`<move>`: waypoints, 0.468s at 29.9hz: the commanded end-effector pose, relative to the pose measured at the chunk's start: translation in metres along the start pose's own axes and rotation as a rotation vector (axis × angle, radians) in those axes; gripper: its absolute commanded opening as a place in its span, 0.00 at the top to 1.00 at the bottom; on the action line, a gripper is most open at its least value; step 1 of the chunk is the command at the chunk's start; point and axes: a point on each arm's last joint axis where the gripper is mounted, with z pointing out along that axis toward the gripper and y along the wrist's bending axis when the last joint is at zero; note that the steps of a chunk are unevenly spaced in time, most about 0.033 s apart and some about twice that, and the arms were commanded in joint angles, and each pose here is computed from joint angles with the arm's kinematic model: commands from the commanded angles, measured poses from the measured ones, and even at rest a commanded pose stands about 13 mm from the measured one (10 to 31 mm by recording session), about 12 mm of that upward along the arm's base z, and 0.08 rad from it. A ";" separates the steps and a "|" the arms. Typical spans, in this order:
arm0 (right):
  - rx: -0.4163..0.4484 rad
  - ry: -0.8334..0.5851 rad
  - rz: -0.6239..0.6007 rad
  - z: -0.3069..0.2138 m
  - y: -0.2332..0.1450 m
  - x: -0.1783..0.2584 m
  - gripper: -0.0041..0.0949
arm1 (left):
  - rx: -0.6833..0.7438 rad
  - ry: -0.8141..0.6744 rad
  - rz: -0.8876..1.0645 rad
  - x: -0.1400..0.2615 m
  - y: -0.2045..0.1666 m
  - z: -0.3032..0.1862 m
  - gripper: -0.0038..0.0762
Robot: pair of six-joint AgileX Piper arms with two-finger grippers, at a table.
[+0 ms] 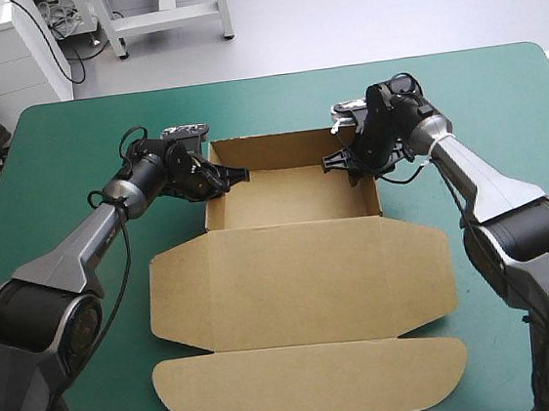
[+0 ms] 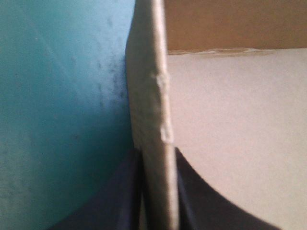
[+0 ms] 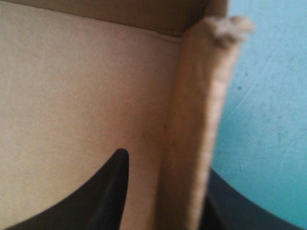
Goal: Fold the box
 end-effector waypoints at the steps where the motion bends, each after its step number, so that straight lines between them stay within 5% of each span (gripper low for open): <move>1: 0.017 -0.047 -0.047 -0.038 -0.003 -0.003 0.50 | 0.071 0.061 -0.018 0.004 -0.019 -0.017 0.68; 7: 0.000 -0.101 -0.050 -0.057 0.001 -0.010 0.50 | 0.086 0.036 0.007 -0.012 -0.027 -0.040 0.52; 14: -0.001 -0.142 -0.064 -0.070 0.002 -0.013 0.50 | -0.001 0.042 0.092 -0.018 -0.023 -0.055 0.51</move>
